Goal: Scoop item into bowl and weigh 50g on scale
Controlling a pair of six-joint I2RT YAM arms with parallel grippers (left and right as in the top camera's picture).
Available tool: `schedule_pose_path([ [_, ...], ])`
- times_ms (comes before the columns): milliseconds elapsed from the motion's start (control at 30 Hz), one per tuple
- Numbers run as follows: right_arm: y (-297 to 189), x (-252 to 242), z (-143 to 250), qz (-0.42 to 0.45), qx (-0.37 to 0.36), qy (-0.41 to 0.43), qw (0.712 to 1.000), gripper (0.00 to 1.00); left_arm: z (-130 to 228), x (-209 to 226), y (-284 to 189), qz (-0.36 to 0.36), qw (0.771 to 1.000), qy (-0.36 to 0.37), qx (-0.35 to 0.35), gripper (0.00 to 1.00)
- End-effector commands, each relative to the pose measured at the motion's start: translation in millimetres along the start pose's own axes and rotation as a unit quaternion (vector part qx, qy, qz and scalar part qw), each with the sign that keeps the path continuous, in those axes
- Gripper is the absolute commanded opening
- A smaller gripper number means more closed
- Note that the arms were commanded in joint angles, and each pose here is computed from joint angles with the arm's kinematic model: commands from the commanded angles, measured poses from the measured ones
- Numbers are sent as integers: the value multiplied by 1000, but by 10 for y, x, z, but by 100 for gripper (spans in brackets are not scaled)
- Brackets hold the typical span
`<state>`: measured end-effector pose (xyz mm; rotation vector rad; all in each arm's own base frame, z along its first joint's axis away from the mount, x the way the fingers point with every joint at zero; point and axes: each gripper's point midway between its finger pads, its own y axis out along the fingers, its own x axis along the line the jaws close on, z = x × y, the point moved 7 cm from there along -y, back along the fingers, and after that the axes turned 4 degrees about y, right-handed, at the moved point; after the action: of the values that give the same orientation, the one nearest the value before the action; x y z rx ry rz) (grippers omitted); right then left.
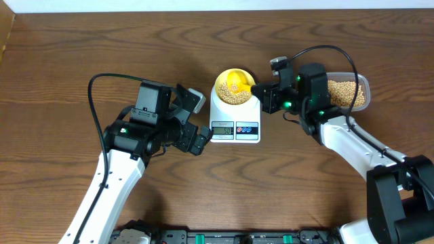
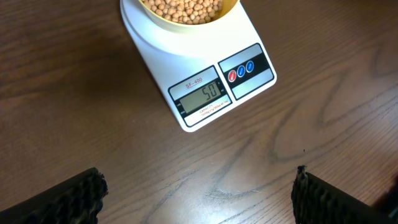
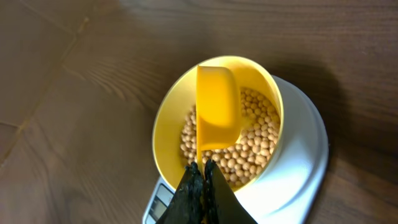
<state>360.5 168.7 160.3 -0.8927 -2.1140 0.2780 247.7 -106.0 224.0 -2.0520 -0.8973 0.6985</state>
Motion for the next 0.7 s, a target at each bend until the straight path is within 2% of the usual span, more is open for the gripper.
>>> schedule_pose_path([
  [0, 0, -18, -10, -14, 3, 25, 1000, 1, -1, -14, 2, 7, 1000, -5, 0, 98],
  [200, -2, 19, -10, -31, 6, -14, 999, 1, -1, -14, 2, 7, 1000, -5, 0, 98],
  [400, -68, 139, -178, -49, -34, -45, 997, 1, -1, -14, 2, 7, 1000, -4, 0, 98],
  [667, -111, 183, -218, -53, -42, -52, 996, 1, 0, -14, 2, 7, 1000, -5, 0, 98],
])
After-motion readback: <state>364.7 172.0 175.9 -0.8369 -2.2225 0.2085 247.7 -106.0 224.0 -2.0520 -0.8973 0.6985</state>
